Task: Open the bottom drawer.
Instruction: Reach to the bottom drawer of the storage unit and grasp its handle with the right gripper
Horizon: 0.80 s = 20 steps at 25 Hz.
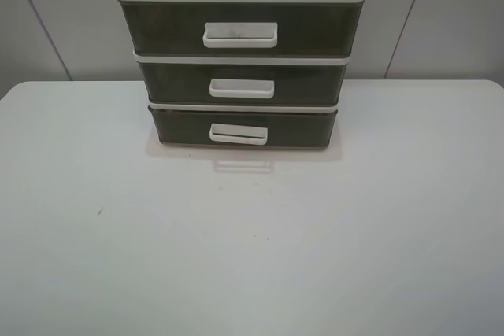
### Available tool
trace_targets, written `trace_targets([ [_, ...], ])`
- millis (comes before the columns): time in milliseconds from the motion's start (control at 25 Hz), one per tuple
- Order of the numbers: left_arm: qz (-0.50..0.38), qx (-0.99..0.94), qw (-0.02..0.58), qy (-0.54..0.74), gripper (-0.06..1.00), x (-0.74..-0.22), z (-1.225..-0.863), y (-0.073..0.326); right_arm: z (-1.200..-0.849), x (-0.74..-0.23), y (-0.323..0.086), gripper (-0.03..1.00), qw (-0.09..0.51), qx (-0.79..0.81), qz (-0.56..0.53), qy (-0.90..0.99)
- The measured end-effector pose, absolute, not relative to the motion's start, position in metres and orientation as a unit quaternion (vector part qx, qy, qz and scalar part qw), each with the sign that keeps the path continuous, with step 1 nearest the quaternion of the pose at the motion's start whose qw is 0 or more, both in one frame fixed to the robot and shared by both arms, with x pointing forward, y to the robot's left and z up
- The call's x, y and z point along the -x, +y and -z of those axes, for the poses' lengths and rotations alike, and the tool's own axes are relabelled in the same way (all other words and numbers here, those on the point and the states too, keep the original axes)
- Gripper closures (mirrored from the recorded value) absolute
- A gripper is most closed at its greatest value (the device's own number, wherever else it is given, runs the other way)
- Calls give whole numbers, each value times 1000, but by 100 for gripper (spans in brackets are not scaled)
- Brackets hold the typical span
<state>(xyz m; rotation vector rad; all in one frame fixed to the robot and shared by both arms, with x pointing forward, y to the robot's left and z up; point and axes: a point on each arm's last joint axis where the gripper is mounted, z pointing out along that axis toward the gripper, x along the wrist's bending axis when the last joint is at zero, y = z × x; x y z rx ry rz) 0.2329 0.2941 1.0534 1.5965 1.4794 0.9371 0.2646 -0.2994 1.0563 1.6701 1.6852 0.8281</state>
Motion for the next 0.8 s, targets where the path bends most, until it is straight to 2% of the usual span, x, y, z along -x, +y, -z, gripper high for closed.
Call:
trace_targets([
  [120, -366, -624, 376, 578, 23, -233, -1053, 294, -1061, -306, -295, 18, 252, -634, -255, 686],
  [440, -366, -624, 376, 578, 23, -233, -1053, 294, -1078, -390, -255, 18, 196, -568, -230, 766],
  [800, -366, -624, 376, 578, 23, -233, -1053, 294, -1046, -432, -179, 18, 181, -439, -258, 841],
])
